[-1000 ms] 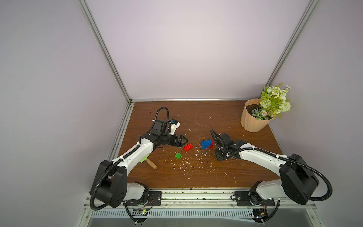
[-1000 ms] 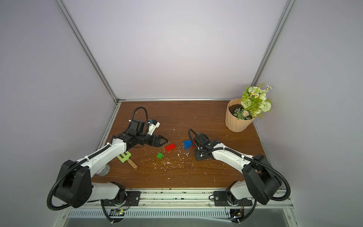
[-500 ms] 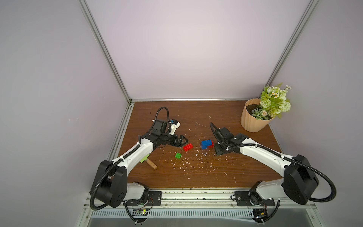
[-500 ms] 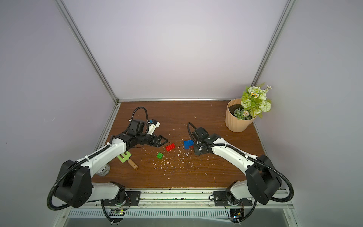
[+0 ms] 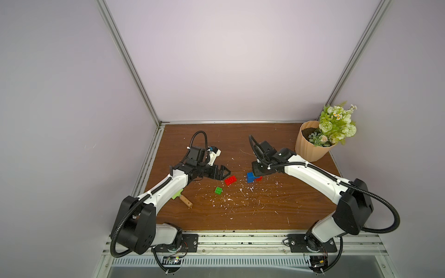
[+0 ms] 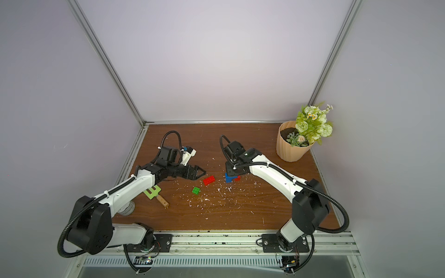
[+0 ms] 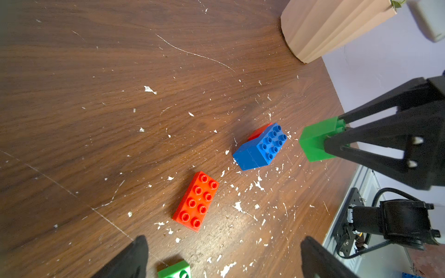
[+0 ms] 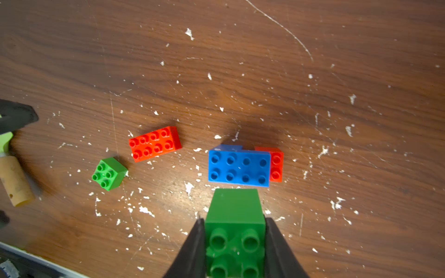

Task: Assemble a giraffe with lego
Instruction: Assemble the lego brick with the lego brick.

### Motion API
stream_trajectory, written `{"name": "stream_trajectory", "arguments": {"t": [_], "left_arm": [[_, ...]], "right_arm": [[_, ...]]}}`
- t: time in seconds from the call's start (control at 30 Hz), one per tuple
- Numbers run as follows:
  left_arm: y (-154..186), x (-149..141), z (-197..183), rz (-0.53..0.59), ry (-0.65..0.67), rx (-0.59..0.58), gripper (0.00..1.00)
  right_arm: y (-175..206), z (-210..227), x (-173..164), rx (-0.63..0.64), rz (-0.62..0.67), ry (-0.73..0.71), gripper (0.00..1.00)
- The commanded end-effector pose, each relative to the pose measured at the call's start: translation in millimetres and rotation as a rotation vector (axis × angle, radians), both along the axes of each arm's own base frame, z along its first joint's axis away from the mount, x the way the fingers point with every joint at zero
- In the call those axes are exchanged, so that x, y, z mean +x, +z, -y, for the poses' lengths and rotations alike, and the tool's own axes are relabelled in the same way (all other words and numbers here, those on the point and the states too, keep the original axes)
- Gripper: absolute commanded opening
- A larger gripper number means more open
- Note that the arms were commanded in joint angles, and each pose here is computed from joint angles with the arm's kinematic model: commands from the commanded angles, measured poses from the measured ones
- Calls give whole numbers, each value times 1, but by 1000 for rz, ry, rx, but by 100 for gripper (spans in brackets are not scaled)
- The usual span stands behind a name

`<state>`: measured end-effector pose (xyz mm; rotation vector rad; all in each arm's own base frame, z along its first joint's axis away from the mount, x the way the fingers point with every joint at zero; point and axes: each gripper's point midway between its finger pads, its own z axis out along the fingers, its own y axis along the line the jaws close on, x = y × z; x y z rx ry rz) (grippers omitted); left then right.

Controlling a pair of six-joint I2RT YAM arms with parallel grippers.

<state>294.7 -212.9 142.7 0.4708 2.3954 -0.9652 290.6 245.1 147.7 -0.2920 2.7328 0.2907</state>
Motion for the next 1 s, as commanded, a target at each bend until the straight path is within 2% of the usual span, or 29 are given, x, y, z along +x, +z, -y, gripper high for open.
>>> {"name": "stream_trajectory", "arguments": {"t": [0.0,0.3,0.97], "left_arm": [[5,1,6,-10,-19,-4,99],[8,0,5,0,-14,-11,100],[13,-1,4,18,-11,-16,99]], "right_arm": [[8,-9,4,-8,4,-11,21],[-6,-24,13,-28,9,-22,19],[-23,-20,19,-107,6,-35,18]]}}
